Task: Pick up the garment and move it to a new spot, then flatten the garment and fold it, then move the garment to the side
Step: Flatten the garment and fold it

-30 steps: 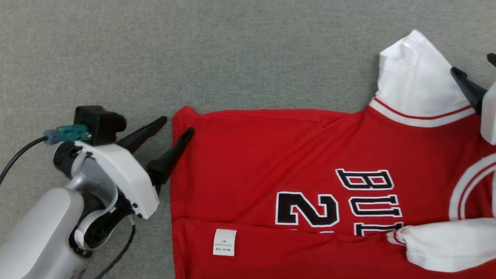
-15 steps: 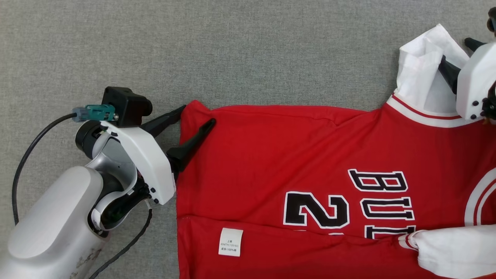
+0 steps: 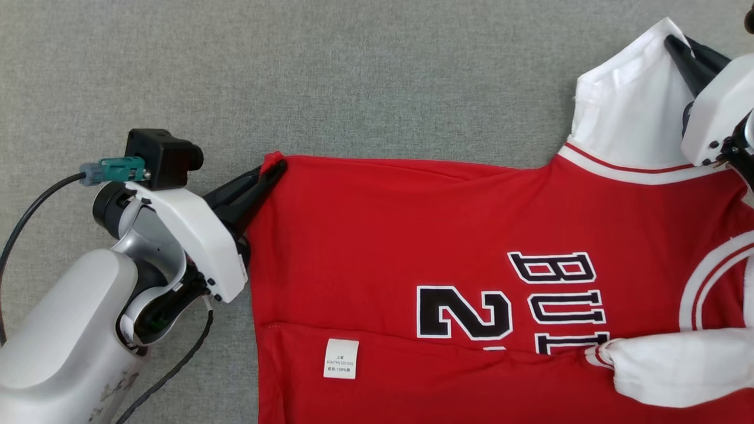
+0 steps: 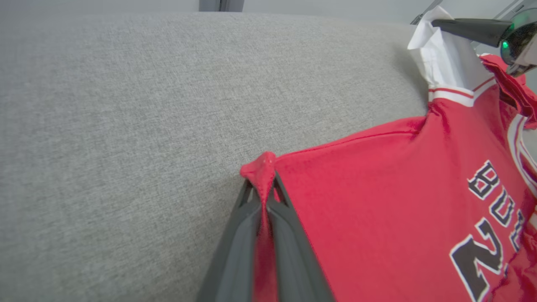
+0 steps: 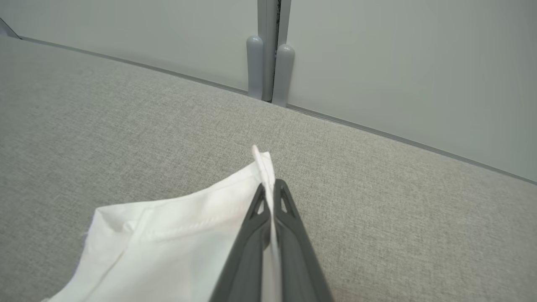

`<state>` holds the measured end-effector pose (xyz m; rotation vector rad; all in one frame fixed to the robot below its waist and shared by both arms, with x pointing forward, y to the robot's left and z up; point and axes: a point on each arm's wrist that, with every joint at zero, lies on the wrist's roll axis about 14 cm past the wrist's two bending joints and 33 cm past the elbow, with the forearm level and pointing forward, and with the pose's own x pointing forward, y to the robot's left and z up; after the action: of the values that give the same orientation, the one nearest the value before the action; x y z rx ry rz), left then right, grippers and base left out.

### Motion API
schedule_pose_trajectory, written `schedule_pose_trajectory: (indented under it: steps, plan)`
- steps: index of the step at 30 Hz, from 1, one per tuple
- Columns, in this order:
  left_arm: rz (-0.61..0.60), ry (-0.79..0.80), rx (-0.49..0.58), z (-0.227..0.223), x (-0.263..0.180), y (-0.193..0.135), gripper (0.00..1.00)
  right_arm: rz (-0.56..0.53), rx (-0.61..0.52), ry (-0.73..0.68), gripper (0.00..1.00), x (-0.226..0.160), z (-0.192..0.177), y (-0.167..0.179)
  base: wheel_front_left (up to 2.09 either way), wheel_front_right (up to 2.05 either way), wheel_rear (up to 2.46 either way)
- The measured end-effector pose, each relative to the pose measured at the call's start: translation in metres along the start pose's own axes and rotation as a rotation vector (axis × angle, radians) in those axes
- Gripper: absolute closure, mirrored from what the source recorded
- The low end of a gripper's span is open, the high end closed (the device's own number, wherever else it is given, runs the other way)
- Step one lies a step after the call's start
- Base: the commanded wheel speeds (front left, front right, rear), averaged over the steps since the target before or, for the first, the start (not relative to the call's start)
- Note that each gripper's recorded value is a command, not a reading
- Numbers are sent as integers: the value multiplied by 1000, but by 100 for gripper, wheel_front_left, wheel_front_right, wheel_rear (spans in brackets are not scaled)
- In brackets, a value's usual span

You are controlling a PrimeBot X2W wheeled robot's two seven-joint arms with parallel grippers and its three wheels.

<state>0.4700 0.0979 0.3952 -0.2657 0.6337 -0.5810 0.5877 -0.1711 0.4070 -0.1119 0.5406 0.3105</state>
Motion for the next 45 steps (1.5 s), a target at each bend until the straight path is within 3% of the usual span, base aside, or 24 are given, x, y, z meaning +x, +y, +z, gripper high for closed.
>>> schedule_pose_trajectory:
  steps: [10, 21, 24, 28, 29, 31, 32, 33, 34, 35, 36, 45]
  plan:
    - [0, -121, 6, 17, -30, -24, 100, -11, 109, -238, 100, -66, 32, -14, 0, 0, 0]
    - [40, -205, -142, -18, -86, -61, 100, -47, 290, -201, 100, -189, -58, 14, 0, 0, 0]
    - [37, -178, -173, -34, -89, -69, 100, -45, 364, -165, 100, -206, -82, 34, 0, 0, 0]
    - [24, -158, -221, -50, -87, -79, 98, -47, 358, -91, 100, -211, -106, 49, 0, 0, 0]
    - [23, -161, -233, -51, -88, -81, 87, -46, 363, -79, 100, -211, -110, 52, 0, 0, 0]
    - [33, -168, -232, -53, -90, -80, 45, -47, 367, -58, 100, -211, -118, 55, 0, 0, 0]
    - [47, -174, -234, -54, -92, -77, 0, -47, 368, -51, 100, -211, -120, 55, 0, 0, 0]
    - [60, -178, -234, -55, -93, -74, 0, -48, 367, -48, 100, -210, -121, 54, 0, 0, 0]
    - [76, -174, -229, -58, -95, -71, 0, -52, 357, -46, 65, -211, -121, 53, 0, 0, 0]
    - [99, -183, -223, -58, -98, -67, 0, -62, 346, -50, 7, -212, -120, 48, 0, 0, 0]
    - [128, -197, -209, -58, -100, -61, 0, -81, 338, -63, 0, -213, -118, 41, 0, 0, 0]
    - [483, -352, -153, -66, -140, 1, 0, -219, 271, -96, 0, -232, -90, -14, 0, 0, 0]
